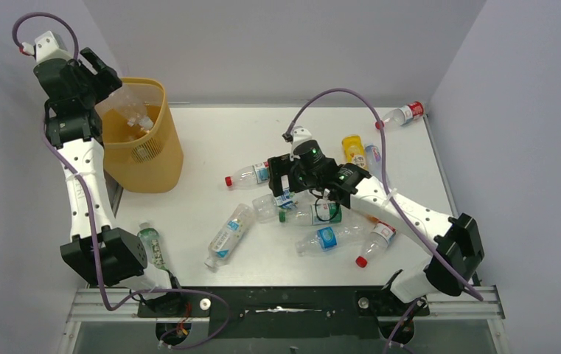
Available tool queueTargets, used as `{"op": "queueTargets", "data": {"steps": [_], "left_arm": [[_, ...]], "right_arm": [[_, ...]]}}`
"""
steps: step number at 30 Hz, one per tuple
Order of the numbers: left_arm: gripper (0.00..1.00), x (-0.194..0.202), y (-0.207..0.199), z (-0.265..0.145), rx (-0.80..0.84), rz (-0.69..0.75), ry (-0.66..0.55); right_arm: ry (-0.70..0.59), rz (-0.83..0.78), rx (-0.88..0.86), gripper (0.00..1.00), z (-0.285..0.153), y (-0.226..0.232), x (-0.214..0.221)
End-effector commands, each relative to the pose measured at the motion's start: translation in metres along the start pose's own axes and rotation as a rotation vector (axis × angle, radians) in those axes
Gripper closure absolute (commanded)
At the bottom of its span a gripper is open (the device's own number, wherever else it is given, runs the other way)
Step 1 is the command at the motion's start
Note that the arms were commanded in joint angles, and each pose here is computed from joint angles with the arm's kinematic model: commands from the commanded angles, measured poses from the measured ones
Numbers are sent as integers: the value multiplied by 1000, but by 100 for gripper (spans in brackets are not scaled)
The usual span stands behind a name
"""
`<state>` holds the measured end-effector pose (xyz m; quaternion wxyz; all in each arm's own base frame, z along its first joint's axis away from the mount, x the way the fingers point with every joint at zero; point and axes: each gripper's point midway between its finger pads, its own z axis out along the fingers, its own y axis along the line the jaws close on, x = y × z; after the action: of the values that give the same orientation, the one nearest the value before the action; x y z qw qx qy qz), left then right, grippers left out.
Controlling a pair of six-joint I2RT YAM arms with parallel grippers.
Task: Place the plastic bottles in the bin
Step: Place the plastic bottle in the trash bin, then pick up the plastic bottle at the center of the board.
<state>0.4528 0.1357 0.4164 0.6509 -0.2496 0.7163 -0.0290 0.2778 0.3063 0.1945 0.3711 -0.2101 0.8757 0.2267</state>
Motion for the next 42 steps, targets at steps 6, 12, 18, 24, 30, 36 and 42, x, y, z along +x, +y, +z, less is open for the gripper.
{"op": "queueTargets", "data": {"steps": [6,12,18,24,30,36,42], "left_arm": [[18,-14,-7,-13,21,-8,-39],[17,-13,-17,-23,62,-21,-34],[17,8,-81,-41,180,34,17],[17,52,-143,-67,285,95,82],[16,111,-184,-95,313,239,170],[16,187,-180,-118,355,290,304],[16,214,-172,-130,373,289,367]], "right_arm": [[-22,-1,-33,2,12,6,-11],[-8,-27,-18,2,22,0,-14],[-28,-30,1,2,29,-27,-36],[-80,-102,35,2,44,-59,-72],[-58,-175,52,2,85,-85,-88],[-72,-152,-42,2,119,-97,-94],[-113,-141,-158,2,139,-91,-103]]}}
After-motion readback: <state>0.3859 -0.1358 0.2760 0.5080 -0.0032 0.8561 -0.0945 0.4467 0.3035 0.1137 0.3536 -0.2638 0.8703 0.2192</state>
